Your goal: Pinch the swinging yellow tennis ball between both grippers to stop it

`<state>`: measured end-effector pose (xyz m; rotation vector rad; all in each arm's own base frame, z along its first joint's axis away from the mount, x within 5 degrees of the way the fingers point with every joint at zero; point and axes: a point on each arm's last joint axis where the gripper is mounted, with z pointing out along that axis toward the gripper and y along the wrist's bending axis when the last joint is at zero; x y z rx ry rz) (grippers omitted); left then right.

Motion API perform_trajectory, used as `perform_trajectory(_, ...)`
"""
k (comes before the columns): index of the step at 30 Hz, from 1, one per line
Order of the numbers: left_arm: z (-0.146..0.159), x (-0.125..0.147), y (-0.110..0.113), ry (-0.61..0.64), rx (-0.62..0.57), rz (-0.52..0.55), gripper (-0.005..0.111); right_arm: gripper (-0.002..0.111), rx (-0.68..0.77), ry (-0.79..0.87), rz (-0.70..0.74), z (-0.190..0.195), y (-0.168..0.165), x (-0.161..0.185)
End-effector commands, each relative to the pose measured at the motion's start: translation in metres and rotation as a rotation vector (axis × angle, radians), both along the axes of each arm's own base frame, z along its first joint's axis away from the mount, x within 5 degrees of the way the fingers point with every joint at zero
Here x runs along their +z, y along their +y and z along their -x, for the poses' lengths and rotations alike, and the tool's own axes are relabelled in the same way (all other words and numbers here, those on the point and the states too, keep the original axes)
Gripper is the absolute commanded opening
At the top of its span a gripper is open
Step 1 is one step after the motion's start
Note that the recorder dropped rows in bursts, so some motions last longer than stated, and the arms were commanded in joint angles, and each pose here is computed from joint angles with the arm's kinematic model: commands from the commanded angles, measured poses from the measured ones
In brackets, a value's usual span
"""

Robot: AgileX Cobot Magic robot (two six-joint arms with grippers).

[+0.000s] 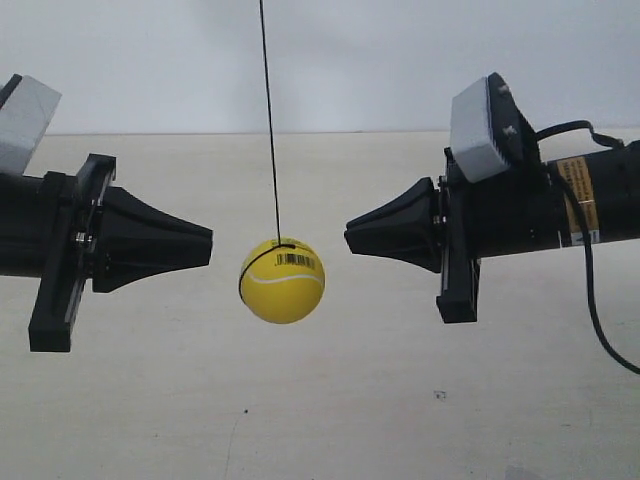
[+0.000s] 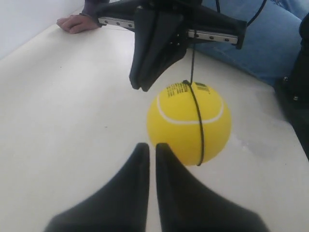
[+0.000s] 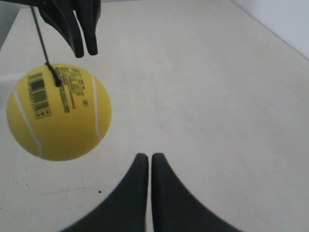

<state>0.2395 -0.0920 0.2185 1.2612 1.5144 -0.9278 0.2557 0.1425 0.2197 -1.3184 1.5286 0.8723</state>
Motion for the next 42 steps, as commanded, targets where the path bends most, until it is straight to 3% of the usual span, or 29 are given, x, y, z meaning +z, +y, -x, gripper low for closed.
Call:
perform_trajectory(1, 0.001, 0.0, -0.002, 0.002, -0.004, 0.016, 0.005, 0.0, 0.036, -0.001, -0.034, 0.003, 0.002, 0.003)
perform_trajectory(15, 0.002, 0.0, -0.003, 0.005, -0.011, 0.012, 0.005, 0.0, 0.059, 0.008, -0.036, 0.005, 0.002, 0.003)
perform_trajectory(20, 0.006, 0.0, -0.016, 0.0, -0.061, 0.016, 0.005, 0.0, 0.063, 0.009, -0.039, 0.005, 0.002, 0.003)
perform_trajectory(42, 0.005, 0.001, -0.016, -0.005, -0.043, 0.036, 0.005, 0.0, 0.132, 0.044, -0.045, 0.012, 0.003, 0.003)
